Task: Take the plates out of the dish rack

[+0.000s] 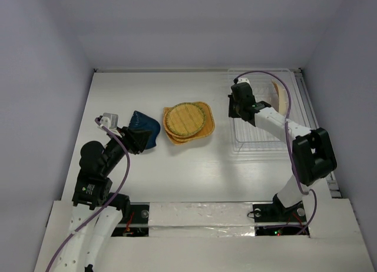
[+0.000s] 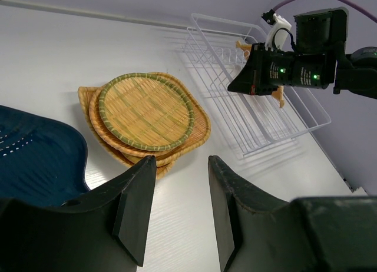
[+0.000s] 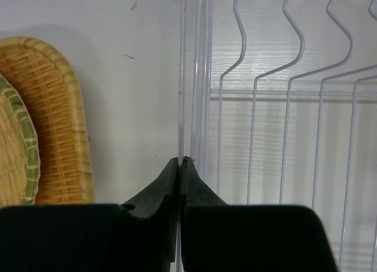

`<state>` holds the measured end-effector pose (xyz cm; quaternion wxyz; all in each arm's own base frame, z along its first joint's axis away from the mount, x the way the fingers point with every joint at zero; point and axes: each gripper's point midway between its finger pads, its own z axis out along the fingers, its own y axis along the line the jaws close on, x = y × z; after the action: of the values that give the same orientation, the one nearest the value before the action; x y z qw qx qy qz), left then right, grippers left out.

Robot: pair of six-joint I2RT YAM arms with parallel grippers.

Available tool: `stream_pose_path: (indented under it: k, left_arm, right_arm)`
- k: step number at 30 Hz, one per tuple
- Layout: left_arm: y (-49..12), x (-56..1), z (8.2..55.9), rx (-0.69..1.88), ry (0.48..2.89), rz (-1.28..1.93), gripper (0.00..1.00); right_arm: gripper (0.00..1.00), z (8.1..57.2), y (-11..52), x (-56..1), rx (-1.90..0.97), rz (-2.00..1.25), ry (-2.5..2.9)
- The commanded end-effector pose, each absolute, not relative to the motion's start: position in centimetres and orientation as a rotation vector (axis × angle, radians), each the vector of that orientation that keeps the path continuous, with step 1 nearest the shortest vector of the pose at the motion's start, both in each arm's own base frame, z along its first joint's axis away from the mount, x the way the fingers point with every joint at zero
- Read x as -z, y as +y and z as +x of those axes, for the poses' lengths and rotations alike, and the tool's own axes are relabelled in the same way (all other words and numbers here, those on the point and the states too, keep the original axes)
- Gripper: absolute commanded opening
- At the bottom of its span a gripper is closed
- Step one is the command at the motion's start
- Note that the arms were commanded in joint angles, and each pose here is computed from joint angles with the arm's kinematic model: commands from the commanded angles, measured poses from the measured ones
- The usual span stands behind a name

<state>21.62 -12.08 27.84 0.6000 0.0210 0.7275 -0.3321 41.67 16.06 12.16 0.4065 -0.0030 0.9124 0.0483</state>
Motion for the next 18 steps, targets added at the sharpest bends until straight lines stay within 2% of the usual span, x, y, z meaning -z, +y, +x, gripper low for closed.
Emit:
stream_pose_path:
  k: [1, 5, 6, 7, 8, 9, 11, 12, 13, 15, 17, 18]
  left_arm:
    - [-12.2, -28.6, 21.9, 0.778, 1.641, 0.059, 0.38]
    - [-12.2, -28.5, 21.9, 0.779, 1.644, 0.06, 0.38]
    - [-12.2, -28.6, 21.9, 0.779, 1.642, 0.06, 0.38]
    - [-12.2, -28.5, 21.9, 0.779, 1.644, 0.06, 0.38]
    - [-12.3, -28.5, 21.9, 0.782, 1.644, 0.062, 0.38]
    - [-12.2, -28.5, 21.9, 0.781, 1.645, 0.061, 0.38]
    - [-12.2, -28.5, 21.9, 0.781, 1.645, 0.061, 0.38]
    - [-12.2, -28.5, 21.9, 0.781, 1.644, 0.061, 0.38]
    - [-12.3, -28.6, 21.9, 0.782, 1.643, 0.063, 0.38]
    - [-12.3, -28.6, 21.8, 0.783, 1.643, 0.064, 0.38]
    - [-12.3, -28.7, 21.8, 0.784, 1.638, 0.066, 0.38]
    - [-12.3, -28.7, 21.7, 0.783, 1.636, 0.065, 0.38]
  right_arm:
    - [0.0, 41.0, 15.9, -12.3, -0.081, -0.099, 2.326]
    - [0.0, 41.5, 17.2, -12.5, -0.131, -0.107, 2.314]
    - [0.01, 41.7, 17.1, -12.8, -0.125, -0.096, 2.302]
    - [0.07, 41.9, 17.1, -13.2, -0.129, -0.087, 2.29]
    - [0.18, 42.1, 17.3, -13.6, -0.139, -0.082, 2.277]
    - [0.4, 42.2, 17.4, -14.7, -0.16, -0.072, 2.249]
    - [0.6, 42.3, 17.8, -16.5, -0.204, -0.068, 2.197]
    - [0.74, 42.0, 17.6, -18.1, -0.221, -0.049, 2.159]
    - [0.78, 42.0, 17.2, -19.1, -0.21, -0.032, 2.134]
    - [0.8, 41.9, 16.4, -21.0, -0.187, 0.004, 2.088]
    - [0.79, 41.6, 15.6, -23.7, -0.185, 0.039, 2.014]
    - [0.74, 41.4, 15.2, -24.7, -0.178, 0.051, 1.983]
